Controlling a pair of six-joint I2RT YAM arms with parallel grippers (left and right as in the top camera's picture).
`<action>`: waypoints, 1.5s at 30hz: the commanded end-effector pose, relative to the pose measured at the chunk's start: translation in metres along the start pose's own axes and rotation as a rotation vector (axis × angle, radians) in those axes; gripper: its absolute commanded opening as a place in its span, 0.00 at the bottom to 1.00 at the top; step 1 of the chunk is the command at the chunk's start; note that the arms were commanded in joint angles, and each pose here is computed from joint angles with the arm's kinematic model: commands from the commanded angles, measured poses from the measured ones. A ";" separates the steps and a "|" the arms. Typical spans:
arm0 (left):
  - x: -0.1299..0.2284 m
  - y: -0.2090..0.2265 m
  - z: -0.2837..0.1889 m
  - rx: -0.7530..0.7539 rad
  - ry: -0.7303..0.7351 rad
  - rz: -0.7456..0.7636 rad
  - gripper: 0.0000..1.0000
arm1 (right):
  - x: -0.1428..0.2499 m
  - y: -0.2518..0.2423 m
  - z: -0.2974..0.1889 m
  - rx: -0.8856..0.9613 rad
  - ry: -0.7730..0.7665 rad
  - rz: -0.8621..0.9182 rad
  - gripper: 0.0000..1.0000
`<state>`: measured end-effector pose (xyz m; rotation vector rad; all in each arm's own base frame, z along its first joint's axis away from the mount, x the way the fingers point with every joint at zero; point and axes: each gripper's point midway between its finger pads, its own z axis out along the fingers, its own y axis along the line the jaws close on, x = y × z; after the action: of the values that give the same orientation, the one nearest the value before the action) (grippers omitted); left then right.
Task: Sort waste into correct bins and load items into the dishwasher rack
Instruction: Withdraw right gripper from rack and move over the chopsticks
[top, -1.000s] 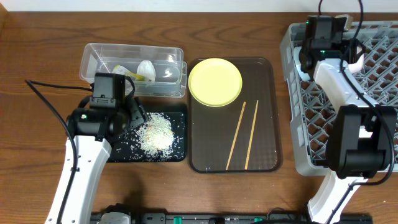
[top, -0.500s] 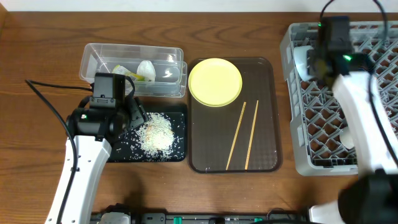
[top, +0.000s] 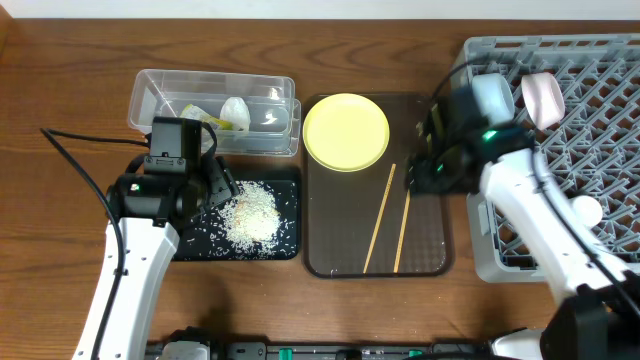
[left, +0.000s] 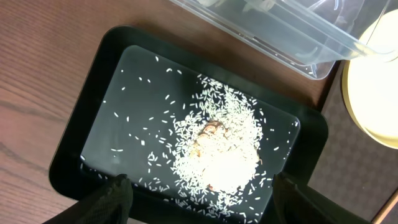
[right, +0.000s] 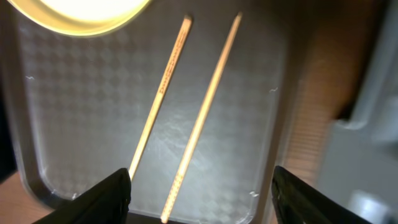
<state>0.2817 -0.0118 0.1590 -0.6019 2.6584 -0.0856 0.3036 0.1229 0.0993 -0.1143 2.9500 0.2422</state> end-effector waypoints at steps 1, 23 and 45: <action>-0.004 0.003 -0.001 -0.018 -0.012 -0.006 0.75 | 0.029 0.004 0.032 0.036 0.054 0.070 0.68; -0.004 0.003 -0.001 -0.018 -0.011 -0.005 0.75 | 0.072 -0.004 0.092 0.147 -0.026 0.221 0.12; -0.004 0.003 -0.001 -0.018 -0.011 -0.006 0.75 | -0.026 -0.076 -0.056 0.209 -0.093 -0.013 0.01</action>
<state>0.2816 -0.0119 0.1589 -0.6018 2.6588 -0.0859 0.3274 0.0604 0.1466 0.0155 2.8437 -0.0062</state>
